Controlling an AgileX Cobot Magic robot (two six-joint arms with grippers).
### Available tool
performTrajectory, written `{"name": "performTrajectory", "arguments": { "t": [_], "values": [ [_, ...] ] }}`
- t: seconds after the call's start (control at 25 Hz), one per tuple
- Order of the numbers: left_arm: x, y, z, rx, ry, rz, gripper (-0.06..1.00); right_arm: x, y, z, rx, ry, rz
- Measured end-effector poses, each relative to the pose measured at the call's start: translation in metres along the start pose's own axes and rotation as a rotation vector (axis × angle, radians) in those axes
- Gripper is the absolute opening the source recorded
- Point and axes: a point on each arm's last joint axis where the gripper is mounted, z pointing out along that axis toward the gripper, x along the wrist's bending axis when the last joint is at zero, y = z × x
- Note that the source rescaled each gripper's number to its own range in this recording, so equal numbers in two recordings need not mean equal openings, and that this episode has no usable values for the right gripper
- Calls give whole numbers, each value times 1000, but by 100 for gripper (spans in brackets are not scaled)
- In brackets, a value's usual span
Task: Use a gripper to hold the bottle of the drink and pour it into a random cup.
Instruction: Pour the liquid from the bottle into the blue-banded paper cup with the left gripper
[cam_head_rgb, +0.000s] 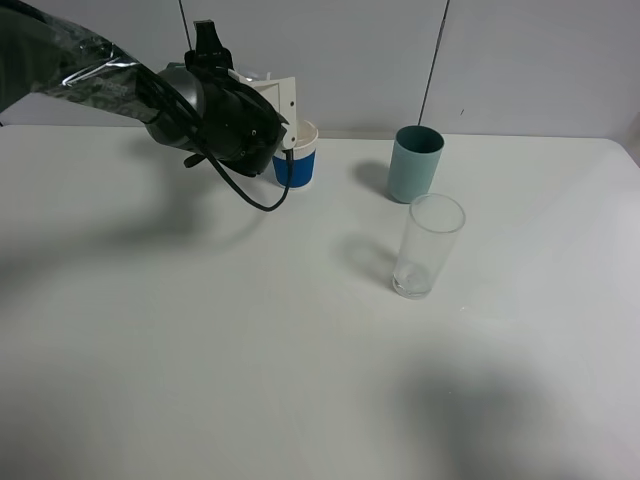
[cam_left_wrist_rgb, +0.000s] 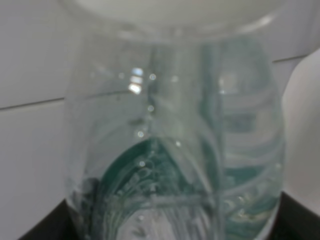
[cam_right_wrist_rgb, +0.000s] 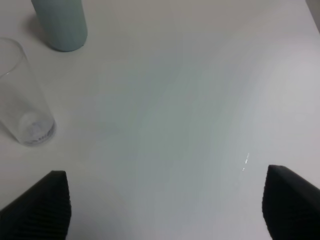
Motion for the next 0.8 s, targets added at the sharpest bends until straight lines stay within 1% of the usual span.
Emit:
{"name": "performTrajectory", "arguments": {
  "t": [0.48,0.8],
  "values": [
    [1,-3,4,11,0,4,0,0,0,0,0,0,0],
    [1,-3,4,11,-1,33,0,0,0,0,0,0,0]
  ]
}}
